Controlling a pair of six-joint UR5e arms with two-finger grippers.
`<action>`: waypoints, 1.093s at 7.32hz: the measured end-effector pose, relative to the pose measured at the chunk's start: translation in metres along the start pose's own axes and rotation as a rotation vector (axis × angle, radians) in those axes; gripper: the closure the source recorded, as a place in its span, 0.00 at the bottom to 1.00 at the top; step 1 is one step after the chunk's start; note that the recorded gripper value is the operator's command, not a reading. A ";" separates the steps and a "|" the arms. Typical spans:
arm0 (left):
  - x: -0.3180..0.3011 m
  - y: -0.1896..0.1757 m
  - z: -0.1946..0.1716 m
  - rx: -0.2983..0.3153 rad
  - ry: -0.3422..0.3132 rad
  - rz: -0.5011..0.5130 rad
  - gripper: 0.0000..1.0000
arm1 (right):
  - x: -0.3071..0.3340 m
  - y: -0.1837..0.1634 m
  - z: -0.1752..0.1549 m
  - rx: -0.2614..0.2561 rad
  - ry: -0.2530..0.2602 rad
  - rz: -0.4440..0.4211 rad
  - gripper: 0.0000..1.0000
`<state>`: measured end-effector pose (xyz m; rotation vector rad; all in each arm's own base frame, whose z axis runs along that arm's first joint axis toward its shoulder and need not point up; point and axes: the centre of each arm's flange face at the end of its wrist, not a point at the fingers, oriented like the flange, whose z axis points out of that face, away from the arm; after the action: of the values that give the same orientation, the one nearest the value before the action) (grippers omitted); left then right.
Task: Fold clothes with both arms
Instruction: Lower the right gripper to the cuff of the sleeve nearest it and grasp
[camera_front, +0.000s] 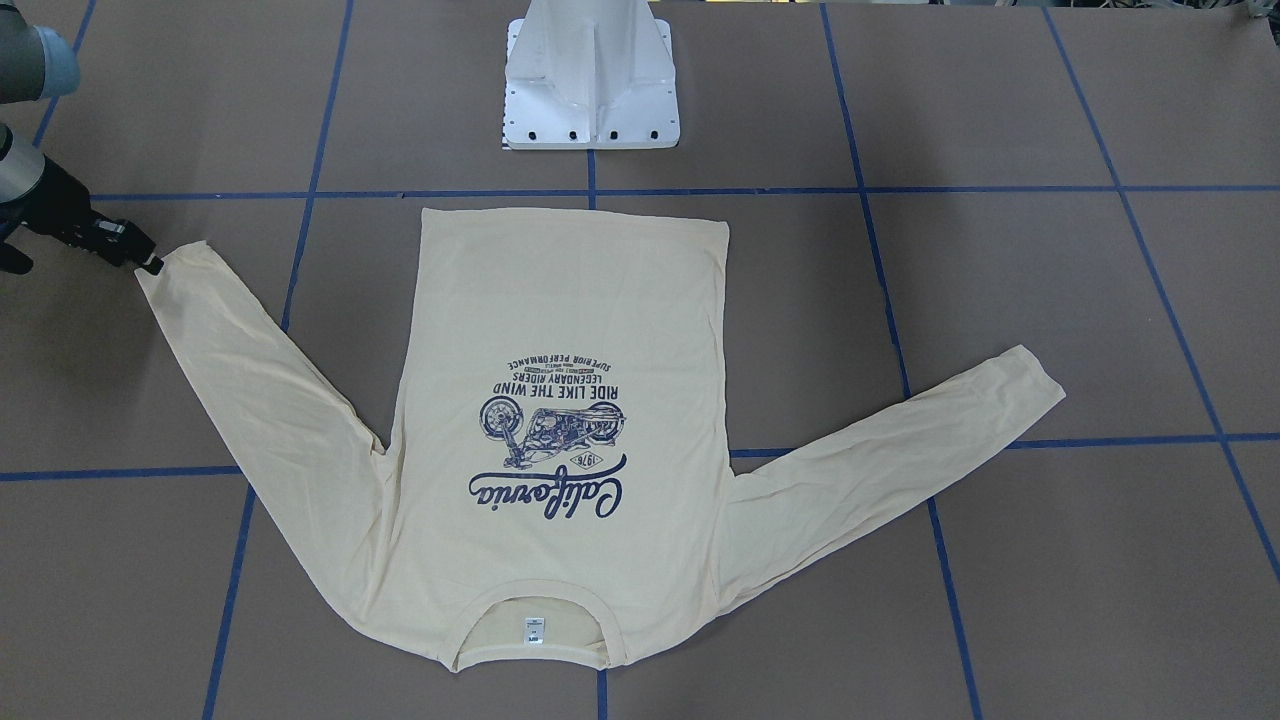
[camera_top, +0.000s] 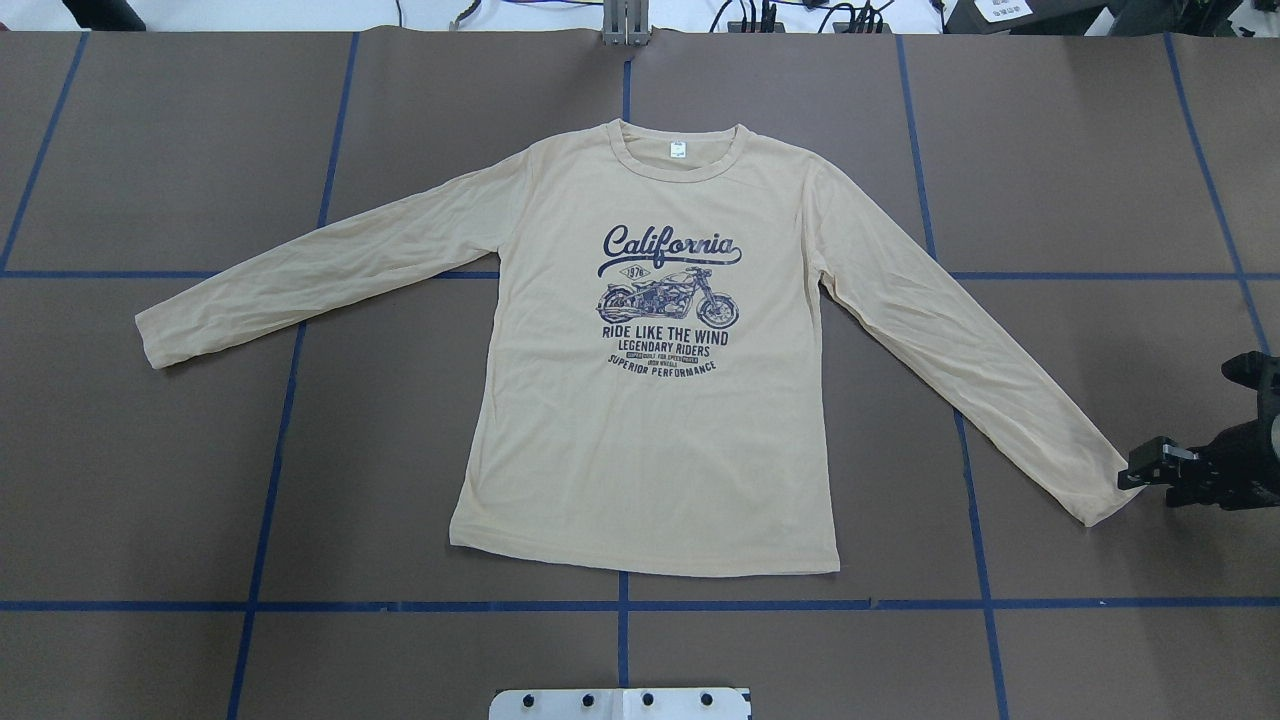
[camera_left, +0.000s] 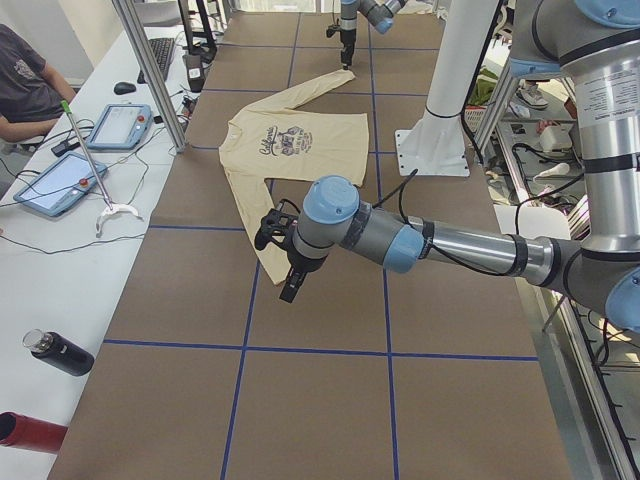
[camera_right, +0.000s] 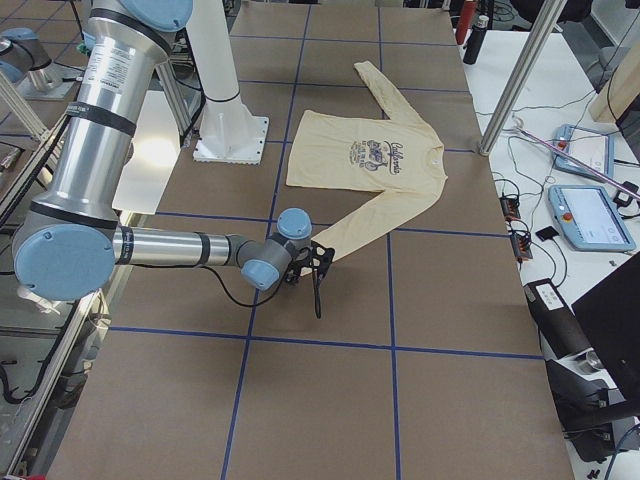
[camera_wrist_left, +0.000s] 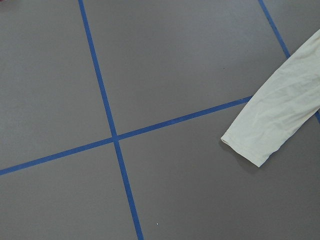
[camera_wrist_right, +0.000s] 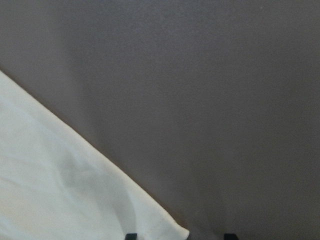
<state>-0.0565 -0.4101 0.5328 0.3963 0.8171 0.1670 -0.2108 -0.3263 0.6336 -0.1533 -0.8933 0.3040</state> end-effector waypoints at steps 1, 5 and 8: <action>0.000 0.000 0.000 0.000 0.000 0.000 0.01 | 0.000 -0.001 0.001 0.005 0.003 0.001 0.52; 0.000 0.000 0.000 0.001 -0.001 0.001 0.01 | 0.001 -0.002 0.002 0.005 0.005 0.002 1.00; 0.000 0.000 0.000 0.000 0.000 0.000 0.01 | -0.005 0.001 -0.005 0.003 -0.012 -0.005 1.00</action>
<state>-0.0565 -0.4098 0.5331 0.3963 0.8167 0.1672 -0.2100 -0.3274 0.6270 -0.1466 -0.9049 0.3020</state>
